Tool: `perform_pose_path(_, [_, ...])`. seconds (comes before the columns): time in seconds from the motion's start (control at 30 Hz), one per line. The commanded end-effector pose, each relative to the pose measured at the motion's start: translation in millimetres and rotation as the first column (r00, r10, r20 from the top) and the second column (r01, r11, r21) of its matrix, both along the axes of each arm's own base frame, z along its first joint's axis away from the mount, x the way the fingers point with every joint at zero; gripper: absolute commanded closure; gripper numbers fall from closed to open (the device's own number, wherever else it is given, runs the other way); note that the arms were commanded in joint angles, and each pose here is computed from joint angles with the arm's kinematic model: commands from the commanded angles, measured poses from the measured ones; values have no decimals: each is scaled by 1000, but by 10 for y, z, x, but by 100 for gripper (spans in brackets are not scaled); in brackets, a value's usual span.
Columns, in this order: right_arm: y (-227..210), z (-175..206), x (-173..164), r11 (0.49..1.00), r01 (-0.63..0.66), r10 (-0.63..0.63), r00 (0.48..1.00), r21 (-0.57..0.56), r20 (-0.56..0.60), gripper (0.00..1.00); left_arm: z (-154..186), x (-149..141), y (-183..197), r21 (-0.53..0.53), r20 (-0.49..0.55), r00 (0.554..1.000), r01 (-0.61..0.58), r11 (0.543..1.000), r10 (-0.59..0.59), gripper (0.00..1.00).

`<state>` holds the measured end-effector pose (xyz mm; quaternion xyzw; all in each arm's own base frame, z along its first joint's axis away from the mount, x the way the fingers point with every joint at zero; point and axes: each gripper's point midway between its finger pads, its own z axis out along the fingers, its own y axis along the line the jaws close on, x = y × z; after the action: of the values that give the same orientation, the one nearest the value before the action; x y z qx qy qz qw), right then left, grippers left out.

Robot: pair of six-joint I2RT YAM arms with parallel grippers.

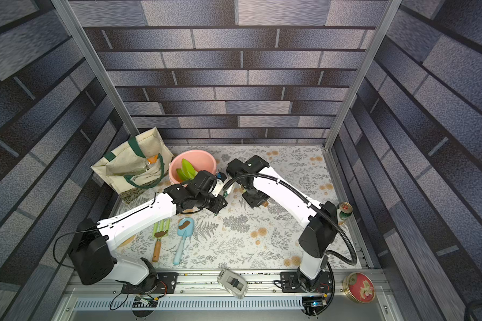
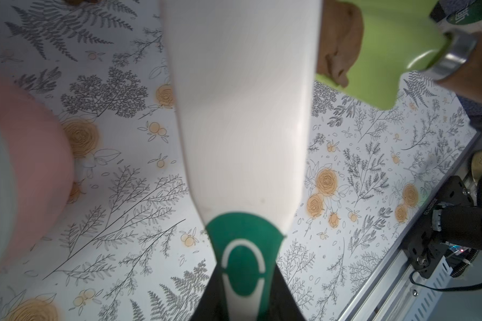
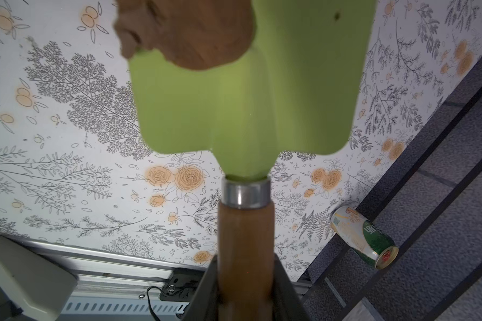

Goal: Brush the soil off the hand trowel and place it into the bucket
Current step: Pick up the hand trowel from the center of the board, then brush off the soil from the hand trowel.

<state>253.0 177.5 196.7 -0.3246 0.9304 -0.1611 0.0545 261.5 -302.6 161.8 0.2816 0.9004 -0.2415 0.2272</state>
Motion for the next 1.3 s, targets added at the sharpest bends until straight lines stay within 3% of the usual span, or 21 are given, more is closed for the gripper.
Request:
perform_pose_path(0.0, [-63,-16,60,998,-35,35,999,-58,2,96,49,-142,-208,-25,-35,994,102,994,-103,100])
perform_pose_path(0.4, [-46,-98,148,997,-46,48,998,-56,35,100,-131,-292,-436,-78,-174,969,162,984,-174,100])
perform_pose_path(0.63, [-173,-182,105,997,-13,18,997,-78,76,100,-327,-178,-545,-64,-223,964,133,989,-144,100])
perform_pose_path(0.93, [-72,-113,14,997,7,-15,994,76,106,100,-539,-31,-686,-34,-282,954,93,995,-99,100])
perform_pose_path(1.27, [-218,-249,-66,999,37,-39,995,21,90,100,-725,124,-714,-9,-325,944,56,998,-56,100])
